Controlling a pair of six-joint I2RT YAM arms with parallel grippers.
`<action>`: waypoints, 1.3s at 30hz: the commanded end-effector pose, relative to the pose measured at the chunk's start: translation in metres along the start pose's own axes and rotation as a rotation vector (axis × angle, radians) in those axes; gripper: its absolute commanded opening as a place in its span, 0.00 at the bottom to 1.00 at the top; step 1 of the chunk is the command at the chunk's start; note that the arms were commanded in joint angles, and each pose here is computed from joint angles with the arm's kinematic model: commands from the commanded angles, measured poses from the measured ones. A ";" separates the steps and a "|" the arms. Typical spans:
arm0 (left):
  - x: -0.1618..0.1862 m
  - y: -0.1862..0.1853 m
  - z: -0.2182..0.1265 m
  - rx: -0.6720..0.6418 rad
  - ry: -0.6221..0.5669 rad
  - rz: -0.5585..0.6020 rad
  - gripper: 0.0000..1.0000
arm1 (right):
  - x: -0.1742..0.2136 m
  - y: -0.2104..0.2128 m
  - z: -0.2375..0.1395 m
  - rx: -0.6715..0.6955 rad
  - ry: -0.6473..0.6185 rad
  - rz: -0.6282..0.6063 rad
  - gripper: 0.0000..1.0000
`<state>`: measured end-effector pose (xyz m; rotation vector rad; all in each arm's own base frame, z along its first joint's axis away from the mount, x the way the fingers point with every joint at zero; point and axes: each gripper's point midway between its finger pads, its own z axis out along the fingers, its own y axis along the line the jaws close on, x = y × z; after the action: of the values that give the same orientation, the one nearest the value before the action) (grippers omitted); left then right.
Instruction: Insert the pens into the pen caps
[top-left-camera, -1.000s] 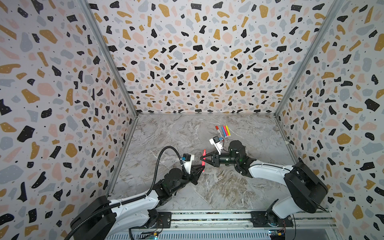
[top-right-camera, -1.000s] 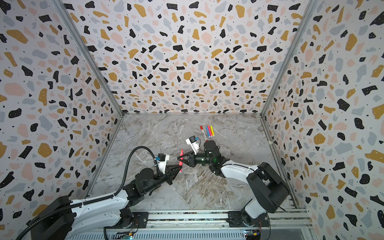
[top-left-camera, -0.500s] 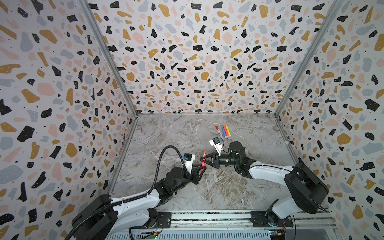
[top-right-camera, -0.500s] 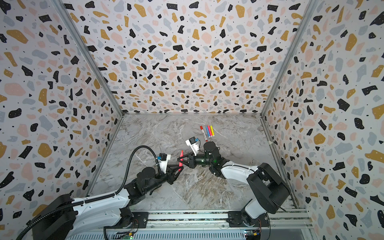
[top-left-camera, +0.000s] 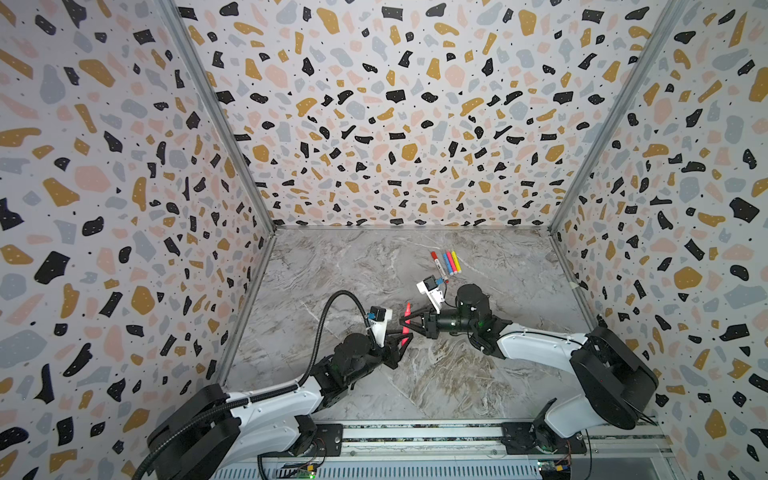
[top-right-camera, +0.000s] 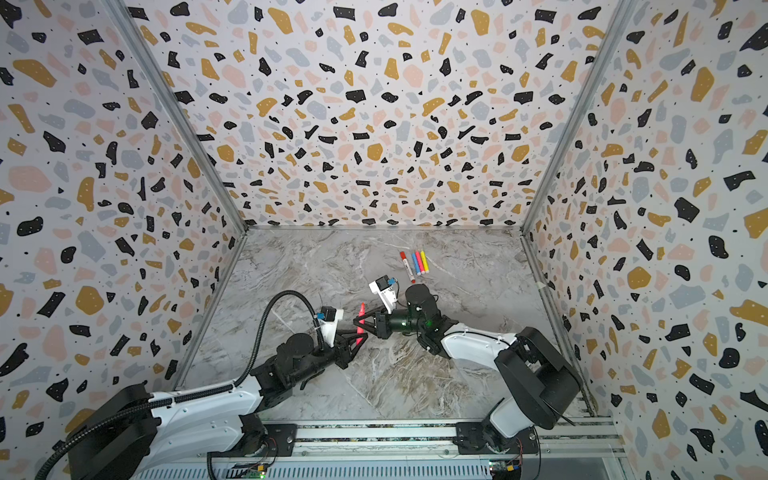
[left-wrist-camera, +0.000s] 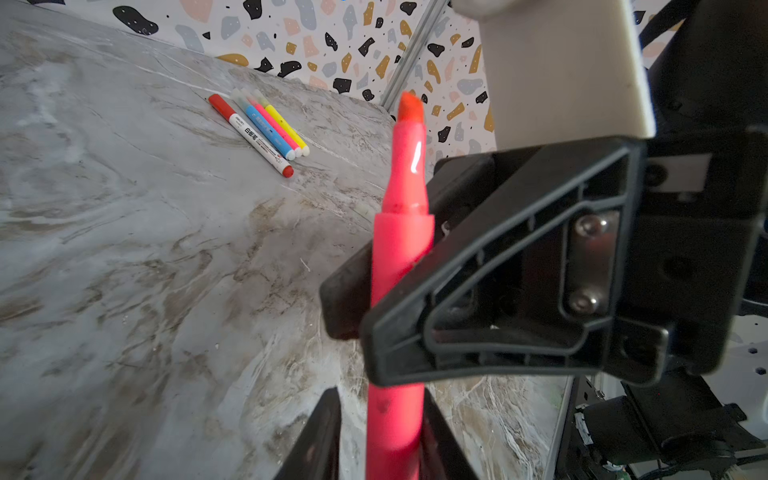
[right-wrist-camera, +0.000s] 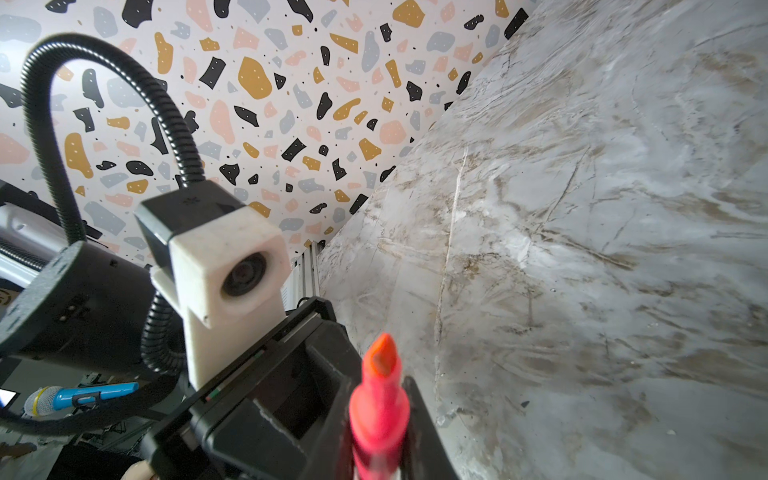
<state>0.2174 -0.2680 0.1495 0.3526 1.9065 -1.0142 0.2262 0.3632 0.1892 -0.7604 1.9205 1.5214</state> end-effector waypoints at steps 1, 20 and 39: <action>-0.021 -0.014 0.000 0.039 -0.061 0.016 0.32 | -0.008 0.011 -0.003 -0.011 -0.021 -0.045 0.01; -0.028 -0.006 -0.011 -0.005 -0.112 0.002 0.00 | 0.001 0.009 -0.001 0.013 0.002 -0.038 0.19; 0.013 0.014 -0.018 -0.032 -0.024 -0.026 0.00 | -0.044 -0.149 -0.130 0.879 0.001 0.068 0.60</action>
<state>0.2095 -0.2468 0.1278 0.3128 1.9491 -0.9549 0.3429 0.2441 0.1692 -0.3410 2.2141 0.7849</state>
